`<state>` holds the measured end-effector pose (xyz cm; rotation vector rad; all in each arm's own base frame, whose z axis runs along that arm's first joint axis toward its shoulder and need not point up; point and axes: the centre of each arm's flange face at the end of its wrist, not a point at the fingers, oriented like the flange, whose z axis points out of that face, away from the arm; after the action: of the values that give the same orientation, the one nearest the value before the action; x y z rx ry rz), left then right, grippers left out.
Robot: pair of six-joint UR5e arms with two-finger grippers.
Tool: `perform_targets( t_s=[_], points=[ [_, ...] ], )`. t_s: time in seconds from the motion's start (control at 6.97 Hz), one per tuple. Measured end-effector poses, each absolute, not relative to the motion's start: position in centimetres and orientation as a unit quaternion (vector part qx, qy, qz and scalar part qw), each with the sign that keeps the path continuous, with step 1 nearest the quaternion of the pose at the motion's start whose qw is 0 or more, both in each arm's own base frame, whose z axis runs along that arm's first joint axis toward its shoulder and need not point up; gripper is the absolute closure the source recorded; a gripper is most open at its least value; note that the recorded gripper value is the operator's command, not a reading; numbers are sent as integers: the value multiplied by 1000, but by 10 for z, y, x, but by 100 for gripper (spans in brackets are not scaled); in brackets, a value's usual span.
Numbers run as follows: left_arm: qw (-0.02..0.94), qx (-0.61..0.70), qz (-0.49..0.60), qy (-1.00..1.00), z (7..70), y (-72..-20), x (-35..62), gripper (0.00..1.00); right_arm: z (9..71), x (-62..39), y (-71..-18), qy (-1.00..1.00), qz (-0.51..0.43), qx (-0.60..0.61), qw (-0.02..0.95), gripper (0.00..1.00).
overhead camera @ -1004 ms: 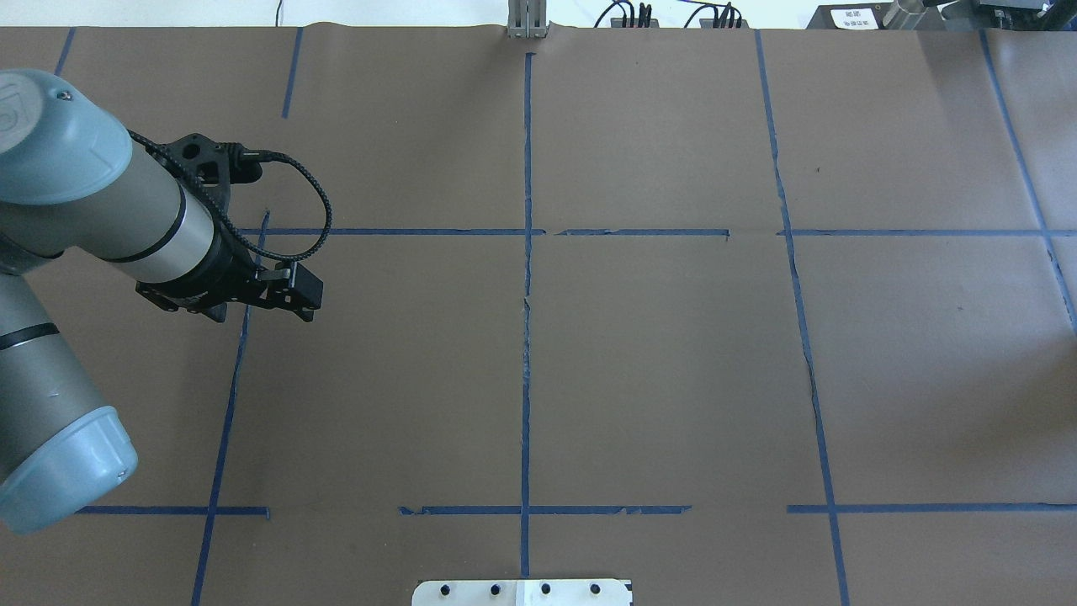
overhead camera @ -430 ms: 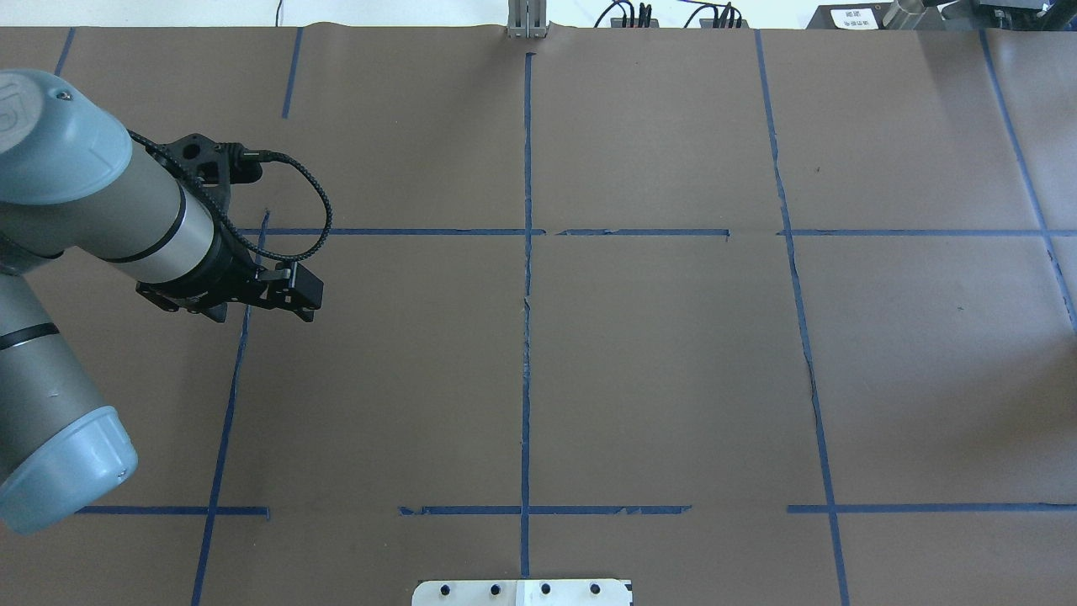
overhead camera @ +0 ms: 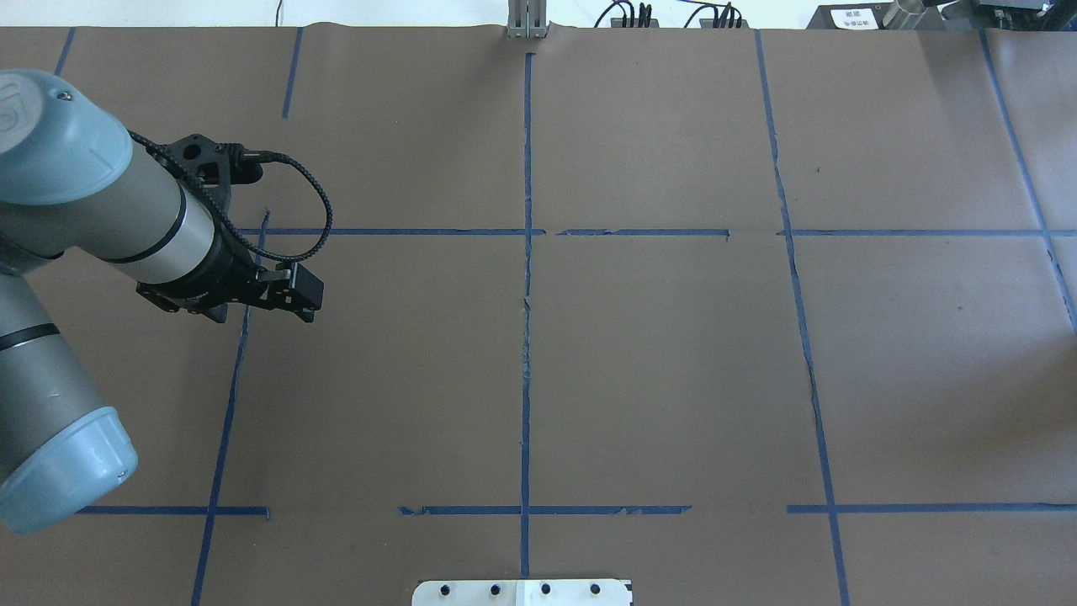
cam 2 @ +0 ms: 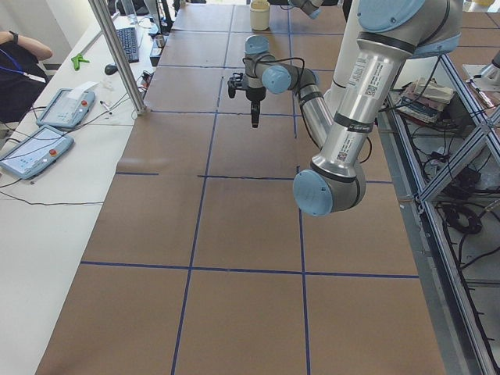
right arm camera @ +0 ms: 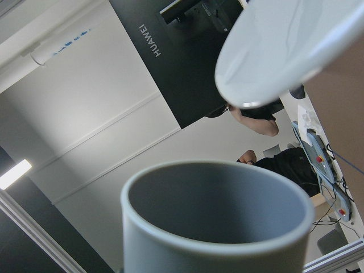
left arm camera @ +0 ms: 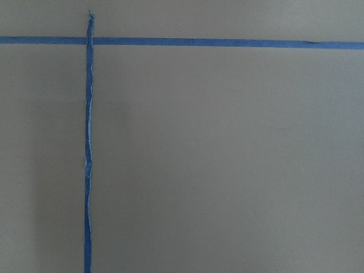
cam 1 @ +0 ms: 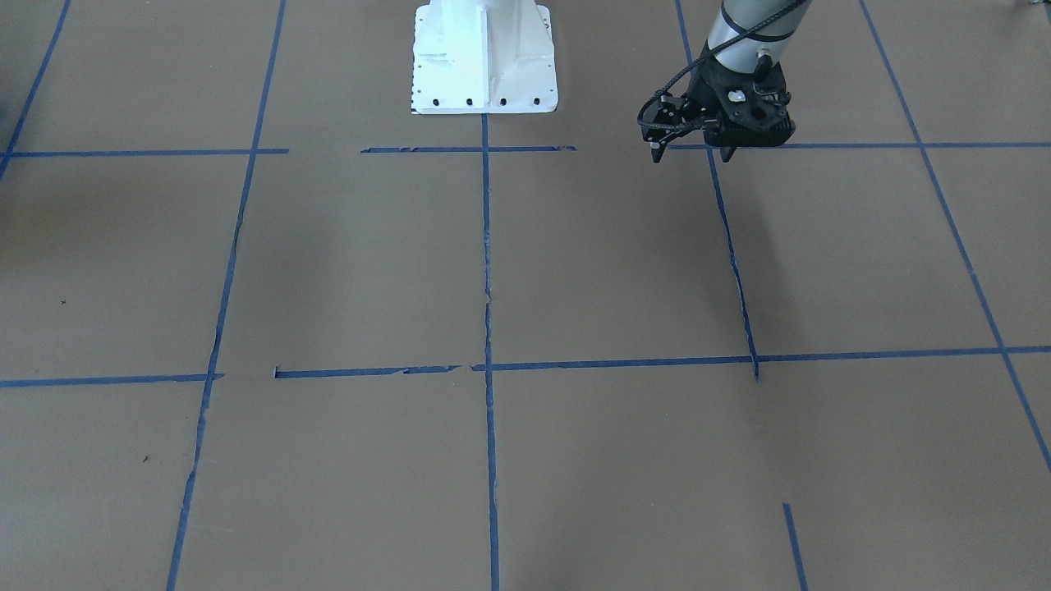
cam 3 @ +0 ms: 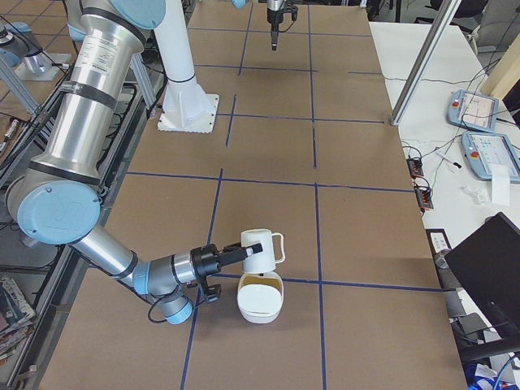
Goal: Left arm hands cup to right arm to dump lemon
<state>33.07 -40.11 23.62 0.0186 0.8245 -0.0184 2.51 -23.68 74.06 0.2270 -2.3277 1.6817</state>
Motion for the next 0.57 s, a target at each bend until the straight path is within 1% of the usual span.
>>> perform_targets(
  t_s=[0.29, 0.57],
  points=[
    [916, 8, -8, 401, 236, -401, 331, 0, 742, 22, -239, -778, 563, 177, 214, 64],
    [916, 8, -8, 401, 236, -401, 331, 0, 748, 19, -238, -740, 534, 270, 305, 66]
  ],
)
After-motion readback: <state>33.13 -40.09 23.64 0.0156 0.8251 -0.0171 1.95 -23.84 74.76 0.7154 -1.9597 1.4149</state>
